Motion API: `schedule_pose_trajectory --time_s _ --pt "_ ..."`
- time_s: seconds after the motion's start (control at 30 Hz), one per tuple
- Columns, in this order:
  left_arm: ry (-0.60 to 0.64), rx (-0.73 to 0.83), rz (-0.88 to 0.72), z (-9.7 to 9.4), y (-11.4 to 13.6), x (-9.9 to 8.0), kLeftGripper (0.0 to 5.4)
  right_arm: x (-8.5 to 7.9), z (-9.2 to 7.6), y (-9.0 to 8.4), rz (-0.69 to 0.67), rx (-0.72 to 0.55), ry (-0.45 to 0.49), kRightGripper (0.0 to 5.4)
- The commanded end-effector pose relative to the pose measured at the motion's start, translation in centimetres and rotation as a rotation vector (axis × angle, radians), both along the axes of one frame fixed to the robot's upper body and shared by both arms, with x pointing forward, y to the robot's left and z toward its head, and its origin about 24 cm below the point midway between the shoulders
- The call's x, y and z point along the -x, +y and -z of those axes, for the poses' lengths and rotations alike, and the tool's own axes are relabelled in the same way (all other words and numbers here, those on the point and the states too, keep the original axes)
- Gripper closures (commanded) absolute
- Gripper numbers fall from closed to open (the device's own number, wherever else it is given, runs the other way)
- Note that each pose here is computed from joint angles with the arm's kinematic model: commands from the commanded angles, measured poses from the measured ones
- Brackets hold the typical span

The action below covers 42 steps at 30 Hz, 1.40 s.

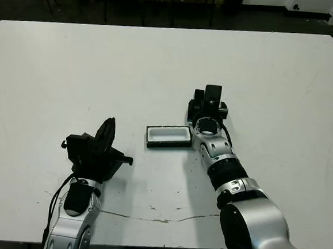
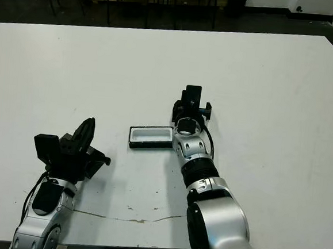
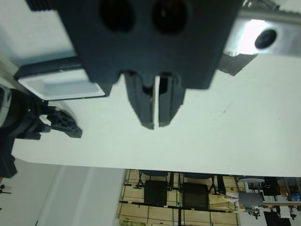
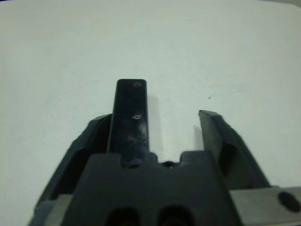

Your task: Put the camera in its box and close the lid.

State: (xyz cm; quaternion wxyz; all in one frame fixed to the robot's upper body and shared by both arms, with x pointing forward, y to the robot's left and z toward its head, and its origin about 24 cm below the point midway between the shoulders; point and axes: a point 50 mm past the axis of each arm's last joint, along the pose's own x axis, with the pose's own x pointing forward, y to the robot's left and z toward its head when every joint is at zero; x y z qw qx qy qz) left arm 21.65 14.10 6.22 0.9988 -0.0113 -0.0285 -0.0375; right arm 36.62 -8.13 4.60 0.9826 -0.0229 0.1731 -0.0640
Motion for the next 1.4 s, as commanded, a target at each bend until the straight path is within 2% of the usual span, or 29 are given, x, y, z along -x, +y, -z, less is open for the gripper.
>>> schedule_pose_trajectory --time_s 0.03,0.4,0.63,0.73,0.83,0.93,1.1,1.2,1.4 --pt "0.035 -0.007 -0.007 0.5 0.2 0.2 5.4 3.1 3.9 4.0 -0.038 -0.153 0.192 2.53" --pt "0.035 -0.032 -0.012 0.4 0.3 0.2 5.4 2.9 3.9 3.6 -0.047 -0.265 0.313 4.47" --pt "0.029 -0.019 -0.008 0.4 0.3 0.0 5.4 2.6 3.9 2.7 -0.063 -0.31 0.334 4.5" --pt "0.031 -0.017 -0.008 0.3 0.3 0.0 5.4 2.5 3.7 2.1 -0.067 -0.317 0.304 4.5" --pt "0.031 -0.017 -0.008 0.3 0.1 0.0 5.4 2.2 3.0 1.0 -0.079 -0.294 0.232 4.5" --pt "0.033 -0.008 -0.005 0.4 0.0 0.0 5.4 2.0 1.5 -0.3 -0.123 -0.287 0.116 4.5" --pt "0.049 -0.001 -0.001 0.5 -0.1 0.0 5.4 2.7 -2.9 -3.1 -0.275 -0.374 -0.107 4.5" --pt "0.049 -0.009 -0.006 0.5 0.0 0.0 5.4 3.4 -5.4 -4.3 -0.389 -0.432 -0.21 4.5" --pt "0.045 -0.009 0.001 0.4 -0.1 -0.1 5.4 4.2 -8.9 -5.6 -0.623 -0.421 -0.302 4.5"
